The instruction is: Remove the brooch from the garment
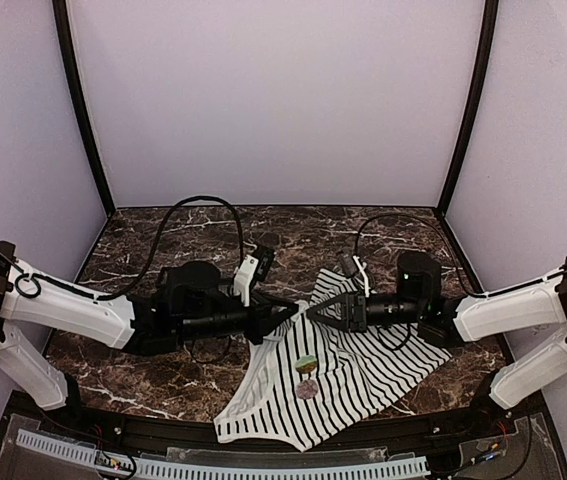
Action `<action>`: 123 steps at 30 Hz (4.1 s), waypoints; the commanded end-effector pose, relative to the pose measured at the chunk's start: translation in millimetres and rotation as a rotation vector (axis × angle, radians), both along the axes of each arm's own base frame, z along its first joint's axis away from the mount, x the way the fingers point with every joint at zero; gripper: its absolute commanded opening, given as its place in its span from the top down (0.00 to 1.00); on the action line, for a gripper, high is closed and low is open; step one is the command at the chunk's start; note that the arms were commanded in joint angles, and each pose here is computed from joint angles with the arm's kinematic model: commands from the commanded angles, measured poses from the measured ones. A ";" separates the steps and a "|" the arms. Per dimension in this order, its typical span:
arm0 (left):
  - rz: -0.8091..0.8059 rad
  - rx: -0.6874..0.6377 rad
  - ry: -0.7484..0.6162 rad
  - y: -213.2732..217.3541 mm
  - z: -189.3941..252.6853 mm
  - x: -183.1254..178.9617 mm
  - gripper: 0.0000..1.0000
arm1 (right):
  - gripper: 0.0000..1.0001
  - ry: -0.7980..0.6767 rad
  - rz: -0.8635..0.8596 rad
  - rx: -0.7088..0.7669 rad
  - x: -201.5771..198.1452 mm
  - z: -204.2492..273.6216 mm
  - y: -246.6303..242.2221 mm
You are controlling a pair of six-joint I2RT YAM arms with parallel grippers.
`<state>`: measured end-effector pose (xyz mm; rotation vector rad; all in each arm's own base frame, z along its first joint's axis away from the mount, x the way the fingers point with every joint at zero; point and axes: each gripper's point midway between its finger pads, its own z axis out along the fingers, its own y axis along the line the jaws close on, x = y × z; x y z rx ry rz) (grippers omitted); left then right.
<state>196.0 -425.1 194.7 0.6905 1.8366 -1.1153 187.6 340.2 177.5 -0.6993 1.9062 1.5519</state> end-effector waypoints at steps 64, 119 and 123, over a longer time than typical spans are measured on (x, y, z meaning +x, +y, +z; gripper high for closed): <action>-0.501 0.248 0.196 9.8 -1.2 -7.8 0.58 | 1.00 -0.146 0.097 -0.328 -9.0 24.4 14.1; -0.490 -0.013 0.105 20.5 35.2 -16.4 0.99 | 0.37 -0.077 -0.001 -0.046 -18.7 35.2 20.1; -0.496 -0.016 0.104 20.3 36.4 -17.2 0.99 | 0.44 -0.076 0.009 -0.031 -19.0 37.0 22.9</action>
